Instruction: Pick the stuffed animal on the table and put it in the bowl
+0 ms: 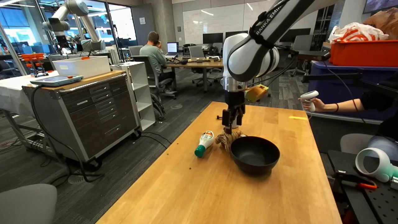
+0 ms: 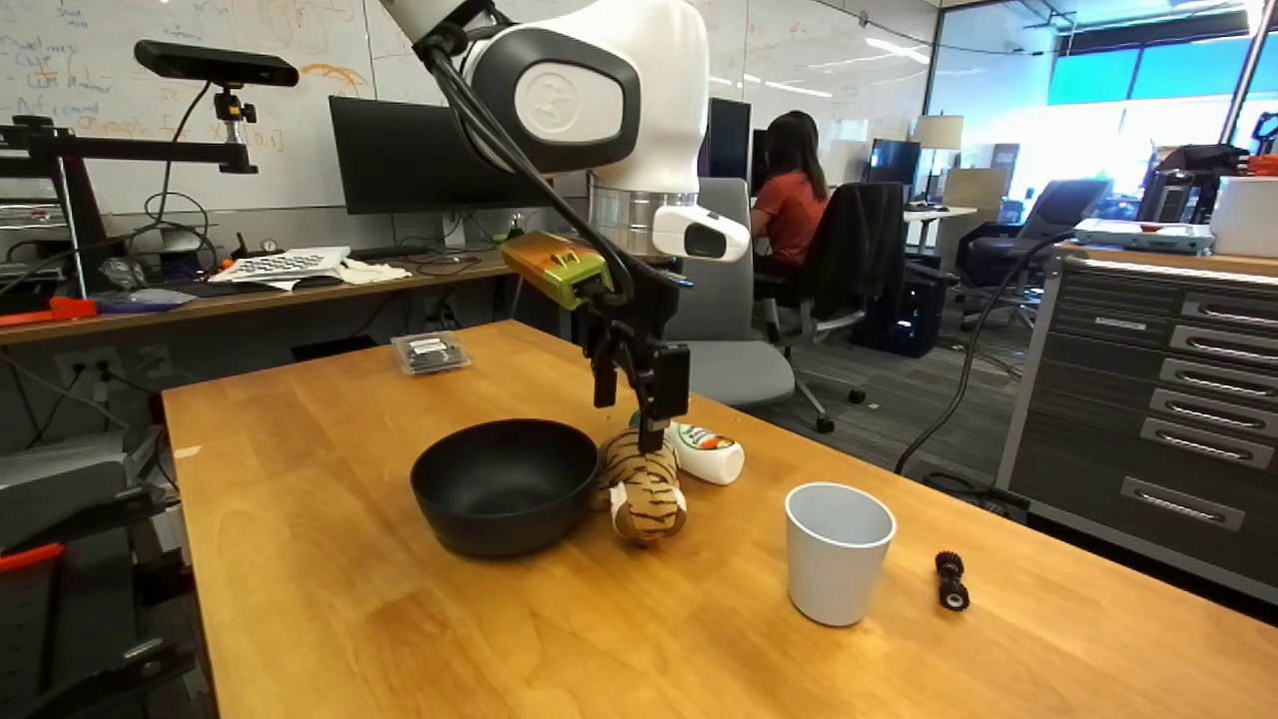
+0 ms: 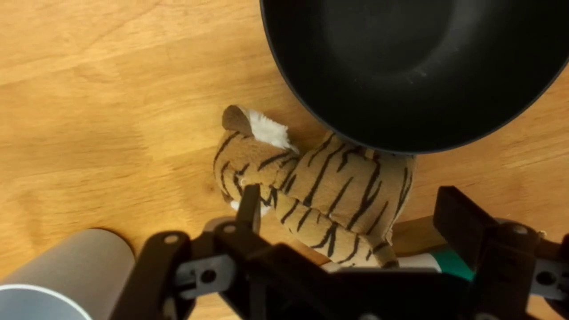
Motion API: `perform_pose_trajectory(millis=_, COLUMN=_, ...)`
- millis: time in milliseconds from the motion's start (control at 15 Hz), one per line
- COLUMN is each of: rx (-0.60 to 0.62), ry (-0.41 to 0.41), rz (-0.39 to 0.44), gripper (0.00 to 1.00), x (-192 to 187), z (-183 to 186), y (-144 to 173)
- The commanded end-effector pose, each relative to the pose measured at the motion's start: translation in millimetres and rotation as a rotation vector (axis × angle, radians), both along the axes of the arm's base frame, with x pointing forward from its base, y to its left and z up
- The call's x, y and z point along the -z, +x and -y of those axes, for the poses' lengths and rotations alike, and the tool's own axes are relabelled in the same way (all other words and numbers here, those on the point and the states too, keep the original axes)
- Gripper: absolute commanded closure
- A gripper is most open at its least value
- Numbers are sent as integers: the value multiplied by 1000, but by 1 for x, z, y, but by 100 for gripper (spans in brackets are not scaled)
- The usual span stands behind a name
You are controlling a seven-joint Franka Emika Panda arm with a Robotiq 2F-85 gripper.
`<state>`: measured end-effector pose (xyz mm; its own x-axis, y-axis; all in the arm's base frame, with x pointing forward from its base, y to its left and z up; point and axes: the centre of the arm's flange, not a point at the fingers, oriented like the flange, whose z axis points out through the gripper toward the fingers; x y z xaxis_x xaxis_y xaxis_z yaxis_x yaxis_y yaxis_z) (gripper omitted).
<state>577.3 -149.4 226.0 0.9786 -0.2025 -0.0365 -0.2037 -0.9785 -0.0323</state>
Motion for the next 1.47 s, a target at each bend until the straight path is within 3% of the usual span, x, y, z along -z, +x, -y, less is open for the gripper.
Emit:
perform_pose_trajectory(millis=0, rx=6, ry=0, rz=6, gripper=0, x=9, z=9, y=12)
perform_pose_trajectory(millis=400, rx=16, ry=-7, rz=-15, gripper=0, x=24, z=14, y=12)
perform_pose_trajectory(millis=467, rx=18, ry=-7, rz=-19, gripper=6, x=27, z=14, y=12)
perform_pose_trajectory(millis=533, rx=20, ry=-9, rz=-23, gripper=25, x=29, z=14, y=12)
perform_pose_trajectory(millis=600, rx=22, ry=-11, rz=-26, gripper=34, x=32, z=14, y=12)
perform_pose_trajectory(millis=1067, rx=30, ry=-11, rz=-38, gripper=86, x=38, z=13, y=12)
perform_pose_trajectory(millis=1267, rx=32, ry=-12, rz=-40, gripper=96, x=37, z=13, y=11)
perform_pose_trajectory(millis=1400, rx=37, ry=-14, rz=-42, gripper=94, x=33, z=15, y=11)
